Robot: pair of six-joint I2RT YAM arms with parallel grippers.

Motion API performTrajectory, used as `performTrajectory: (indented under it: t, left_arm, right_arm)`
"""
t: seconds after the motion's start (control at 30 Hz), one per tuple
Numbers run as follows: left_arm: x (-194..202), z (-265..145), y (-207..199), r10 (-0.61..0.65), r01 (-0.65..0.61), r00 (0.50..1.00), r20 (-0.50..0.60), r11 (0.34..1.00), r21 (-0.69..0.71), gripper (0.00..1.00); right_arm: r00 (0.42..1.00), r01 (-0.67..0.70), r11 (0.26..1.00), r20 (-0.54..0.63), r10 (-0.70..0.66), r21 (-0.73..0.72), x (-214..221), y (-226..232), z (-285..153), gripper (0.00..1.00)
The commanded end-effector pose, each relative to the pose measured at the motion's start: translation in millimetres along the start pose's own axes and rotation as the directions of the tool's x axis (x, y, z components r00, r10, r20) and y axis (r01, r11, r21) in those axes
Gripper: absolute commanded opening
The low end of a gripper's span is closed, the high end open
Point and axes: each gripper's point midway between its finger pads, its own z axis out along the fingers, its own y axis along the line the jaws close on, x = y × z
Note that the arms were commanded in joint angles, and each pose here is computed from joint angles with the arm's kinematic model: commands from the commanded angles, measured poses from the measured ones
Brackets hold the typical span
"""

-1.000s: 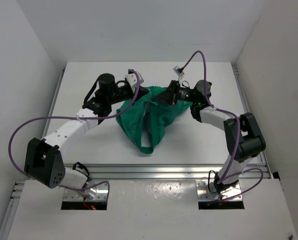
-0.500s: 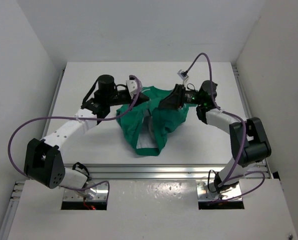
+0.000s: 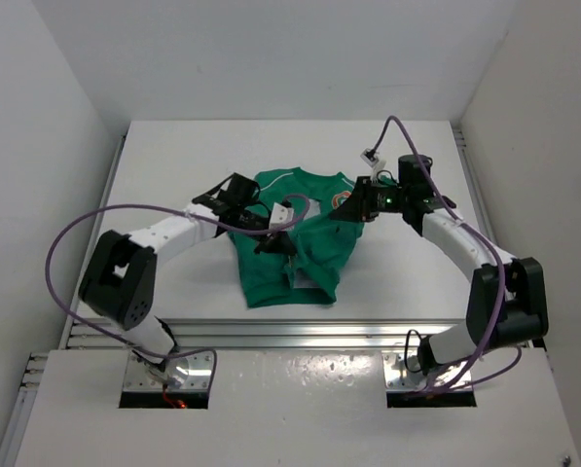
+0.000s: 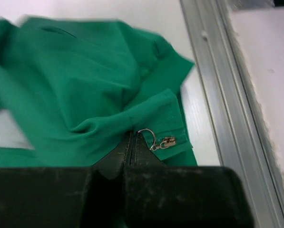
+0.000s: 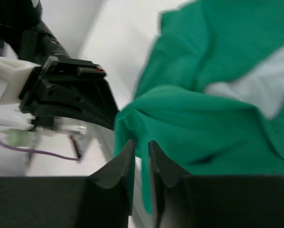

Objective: Zip up the jacket

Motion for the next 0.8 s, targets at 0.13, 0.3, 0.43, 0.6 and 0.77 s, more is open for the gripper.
performTrajectory:
  t: [0.13,0.3,0.43,0.6,0.77]
  left_arm:
    - [7,20,-28,0.152,-0.155,0.988,0.029,0.967,0.204,0.00]
    - [8,25,-35,0.188,-0.191,0.982,0.038,0.955,0.226,0.00]
    - [7,28,-36,0.227,-0.230,0.973,0.040,0.945,0.231,0.00]
    - [2,32,-31,0.274,-0.279,0.960,0.055,0.933,0.229,0.00]
    - [7,42,-21,0.289,-0.290,0.957,0.041,0.928,0.233,0.00]
  right_arm:
    - [0.974,0.099,0.969,-0.224,-0.047,0.227,41,-53,6,0.07]
    - [0.919,0.146,0.949,-0.393,-0.026,0.280,78,-66,8,0.02]
    - [0.881,0.170,0.928,-0.472,0.007,0.331,110,-69,2,0.01]
    - [0.845,0.142,0.879,-0.519,0.132,0.455,139,-89,-11,0.00]
    - [0.841,0.088,0.828,-0.486,0.236,0.554,128,-113,-1,0.00]
